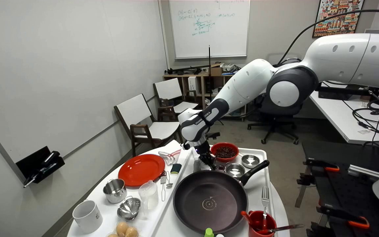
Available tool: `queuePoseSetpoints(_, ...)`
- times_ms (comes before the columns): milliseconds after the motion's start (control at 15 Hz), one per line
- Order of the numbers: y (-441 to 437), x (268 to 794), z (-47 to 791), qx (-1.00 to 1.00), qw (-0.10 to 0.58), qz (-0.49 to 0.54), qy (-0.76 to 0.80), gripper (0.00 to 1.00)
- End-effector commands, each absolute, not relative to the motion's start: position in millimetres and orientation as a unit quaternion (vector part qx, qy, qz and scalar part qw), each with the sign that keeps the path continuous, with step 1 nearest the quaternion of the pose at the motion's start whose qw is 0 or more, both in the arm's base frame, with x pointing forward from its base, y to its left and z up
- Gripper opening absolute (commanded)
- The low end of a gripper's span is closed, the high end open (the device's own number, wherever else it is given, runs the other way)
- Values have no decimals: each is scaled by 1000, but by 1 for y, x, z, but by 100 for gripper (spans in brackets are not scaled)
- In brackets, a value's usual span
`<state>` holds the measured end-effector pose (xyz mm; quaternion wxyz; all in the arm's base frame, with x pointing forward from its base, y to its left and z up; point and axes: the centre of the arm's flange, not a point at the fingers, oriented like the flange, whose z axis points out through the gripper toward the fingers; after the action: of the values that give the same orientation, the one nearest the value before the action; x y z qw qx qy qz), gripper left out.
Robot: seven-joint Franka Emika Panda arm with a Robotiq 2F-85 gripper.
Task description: Put the lid on the silver pot
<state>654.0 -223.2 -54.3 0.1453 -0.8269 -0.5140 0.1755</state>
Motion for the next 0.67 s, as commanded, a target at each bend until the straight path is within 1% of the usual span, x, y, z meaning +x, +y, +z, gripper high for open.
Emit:
queuePoseSetpoints(0, -233, 682, -66, -826, 139, 174, -519, 0)
queuePoseSetpoints(600, -233, 689, -35, -835, 110, 149, -519, 0)
